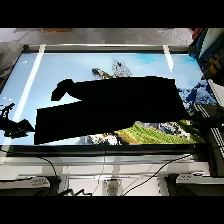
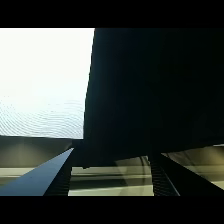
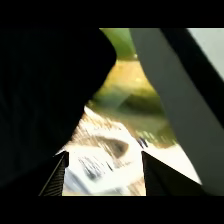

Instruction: Fold the clothes and pants, and hang the long-sleeved shirts on hangers.

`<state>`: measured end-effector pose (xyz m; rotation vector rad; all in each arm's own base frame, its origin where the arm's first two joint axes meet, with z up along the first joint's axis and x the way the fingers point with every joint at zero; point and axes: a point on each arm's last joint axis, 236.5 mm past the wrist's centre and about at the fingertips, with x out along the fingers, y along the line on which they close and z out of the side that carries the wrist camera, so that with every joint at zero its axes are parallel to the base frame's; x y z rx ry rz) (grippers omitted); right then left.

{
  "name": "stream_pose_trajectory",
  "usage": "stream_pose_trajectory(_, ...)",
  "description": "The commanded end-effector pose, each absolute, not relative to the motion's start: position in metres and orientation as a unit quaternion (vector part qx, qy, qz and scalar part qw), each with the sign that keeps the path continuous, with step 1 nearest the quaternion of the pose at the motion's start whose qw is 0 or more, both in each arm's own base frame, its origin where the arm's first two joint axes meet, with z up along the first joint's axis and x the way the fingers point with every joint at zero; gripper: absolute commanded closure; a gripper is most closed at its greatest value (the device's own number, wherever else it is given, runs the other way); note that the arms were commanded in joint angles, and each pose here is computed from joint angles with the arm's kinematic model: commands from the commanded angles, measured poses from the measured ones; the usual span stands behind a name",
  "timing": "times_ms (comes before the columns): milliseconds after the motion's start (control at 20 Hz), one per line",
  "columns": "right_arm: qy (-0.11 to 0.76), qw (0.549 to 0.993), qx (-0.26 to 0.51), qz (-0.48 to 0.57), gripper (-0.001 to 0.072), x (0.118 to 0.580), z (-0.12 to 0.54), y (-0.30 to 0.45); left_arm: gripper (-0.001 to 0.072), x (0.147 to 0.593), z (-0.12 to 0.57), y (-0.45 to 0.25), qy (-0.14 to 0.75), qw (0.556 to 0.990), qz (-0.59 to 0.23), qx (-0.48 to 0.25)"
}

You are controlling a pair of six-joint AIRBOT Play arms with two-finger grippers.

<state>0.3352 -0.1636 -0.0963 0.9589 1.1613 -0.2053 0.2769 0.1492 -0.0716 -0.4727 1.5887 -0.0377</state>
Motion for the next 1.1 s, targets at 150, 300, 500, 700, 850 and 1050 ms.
stream_pose_trajectory(150,0.409,0.763,0.487,-0.114,0.0284,0.398,-0.101,-0.170,0.0164,0.277,-0.072,0.149,0.706,0.672,-0.003,-0.224)
stream_pose_trajectory(300,0.402,0.779,0.464,-0.127,0.0396,0.410,-0.103,-0.169,0.0164,0.274,-0.074,0.148,0.709,0.661,0.015,-0.244)
stream_pose_trajectory(500,0.407,0.784,0.454,-0.118,0.0691,0.417,-0.102,-0.157,0.0165,0.260,-0.086,0.136,0.723,0.640,0.012,-0.258)
stream_pose_trajectory(700,0.420,0.776,0.461,-0.094,0.0690,0.416,-0.099,-0.144,0.0165,0.233,-0.099,0.125,0.729,0.627,-0.023,-0.274)
stream_pose_trajectory(850,0.431,0.767,0.470,-0.071,0.0691,0.413,-0.096,-0.131,0.0166,0.245,-0.092,0.129,0.649,0.680,-0.023,-0.342)
stream_pose_trajectory(1050,0.445,0.751,0.486,-0.050,0.0691,0.409,-0.093,-0.117,0.0167,0.242,-0.109,0.129,0.611,0.697,0.001,-0.375)
